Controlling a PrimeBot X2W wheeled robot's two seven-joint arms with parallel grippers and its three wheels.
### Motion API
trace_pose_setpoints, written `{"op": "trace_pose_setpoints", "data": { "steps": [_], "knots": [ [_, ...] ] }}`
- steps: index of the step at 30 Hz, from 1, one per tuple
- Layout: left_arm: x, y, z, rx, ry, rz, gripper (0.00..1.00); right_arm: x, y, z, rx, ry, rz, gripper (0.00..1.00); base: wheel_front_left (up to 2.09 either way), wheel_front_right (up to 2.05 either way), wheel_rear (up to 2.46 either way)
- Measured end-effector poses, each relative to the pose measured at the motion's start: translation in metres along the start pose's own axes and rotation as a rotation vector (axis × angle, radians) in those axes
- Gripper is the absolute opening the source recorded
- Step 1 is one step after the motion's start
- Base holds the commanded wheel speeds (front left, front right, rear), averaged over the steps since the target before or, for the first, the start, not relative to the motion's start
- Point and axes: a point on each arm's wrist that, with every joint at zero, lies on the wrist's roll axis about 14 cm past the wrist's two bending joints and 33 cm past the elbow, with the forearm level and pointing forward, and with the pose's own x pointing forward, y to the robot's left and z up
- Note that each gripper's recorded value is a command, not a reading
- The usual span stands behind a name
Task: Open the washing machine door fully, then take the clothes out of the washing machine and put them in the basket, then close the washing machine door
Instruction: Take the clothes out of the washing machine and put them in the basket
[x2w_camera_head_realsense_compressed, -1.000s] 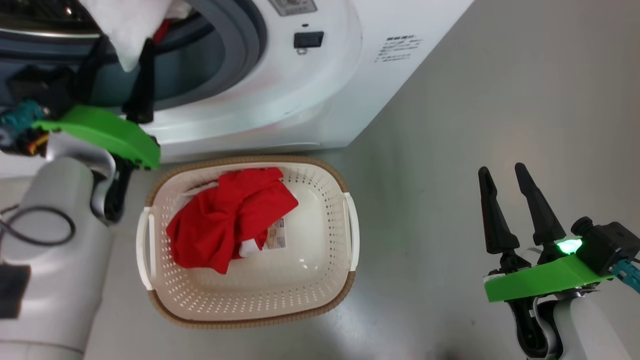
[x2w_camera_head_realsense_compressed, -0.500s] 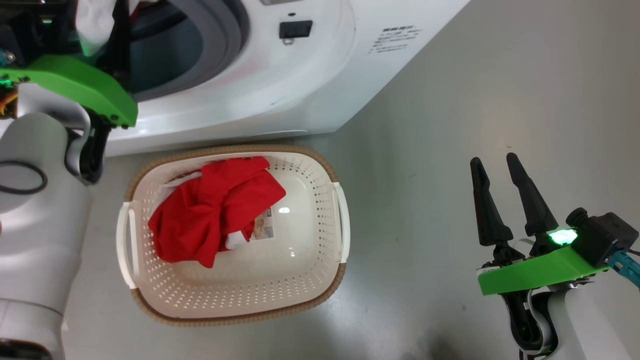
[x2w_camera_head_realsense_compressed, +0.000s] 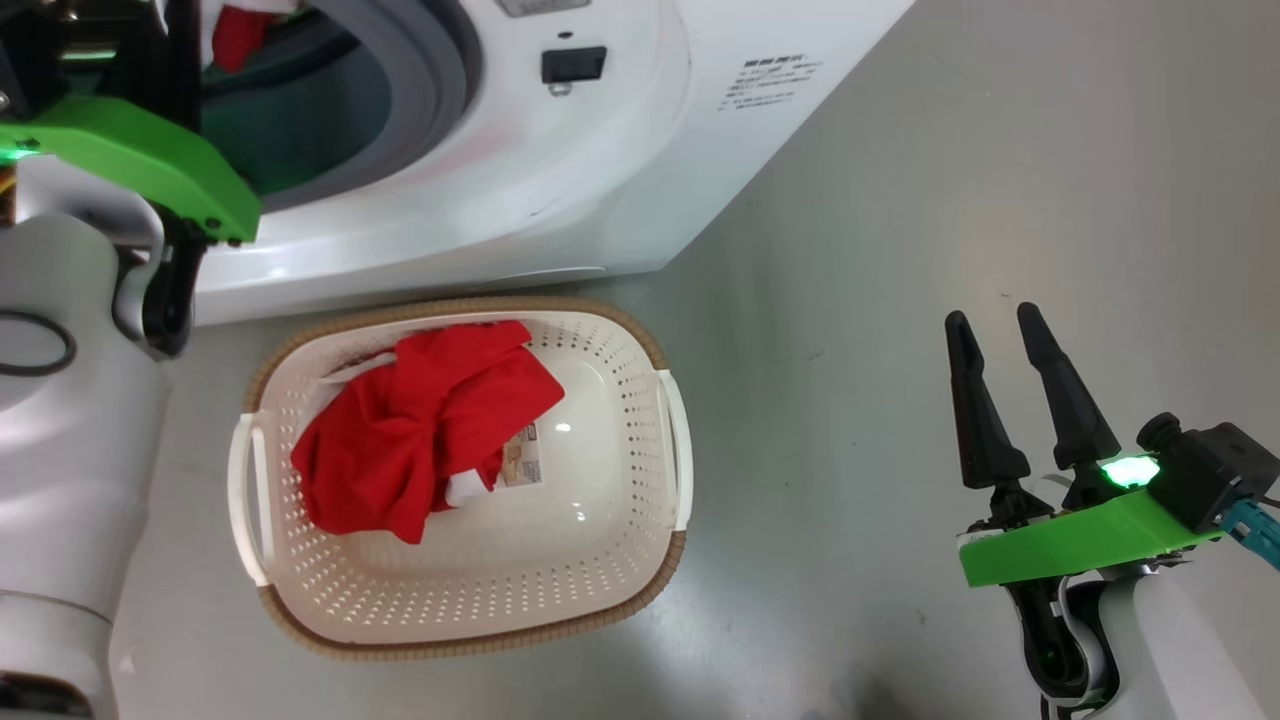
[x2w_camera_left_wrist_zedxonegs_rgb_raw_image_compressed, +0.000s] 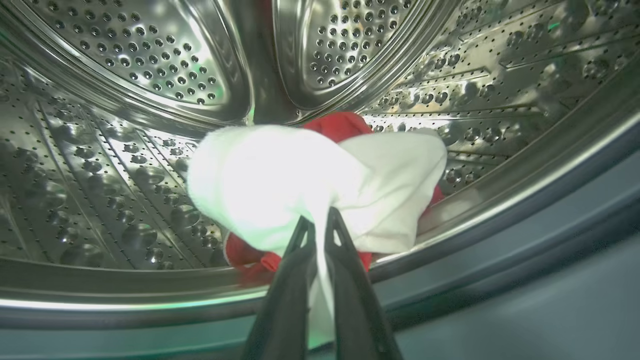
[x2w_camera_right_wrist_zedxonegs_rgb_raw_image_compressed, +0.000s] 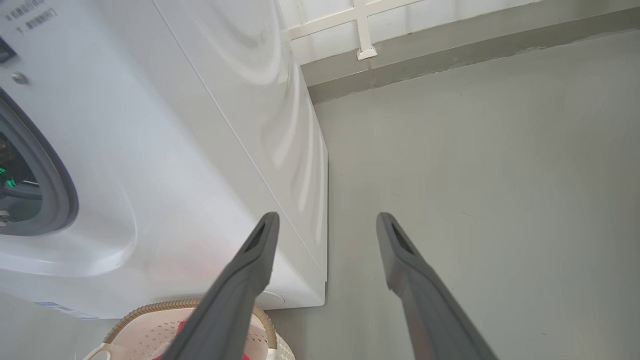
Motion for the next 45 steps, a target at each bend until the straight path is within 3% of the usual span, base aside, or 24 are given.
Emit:
{"op": "trace_pose_setpoints", "data": {
  "steps": [10,25,45],
  "knots": [
    [-0.021,0.002,0.029,-0.025,-0.099,0.014,0.0,0.002,0.012,0.01,0.007,-0.03,0.034,1.0,0.0,0.0,0.0],
    [-0.096,-0.004,0.061,-0.07,-0.263,0.058,0.0,-0.009,0.03,0.025,-0.006,-0.063,0.084,1.0,0.0,0.0,0.0],
    [-0.196,-0.025,0.126,-0.021,-0.536,0.063,0.0,-0.032,0.042,0.035,0.002,-0.084,0.118,1.0,0.0,0.0,0.0]
  ]
}}
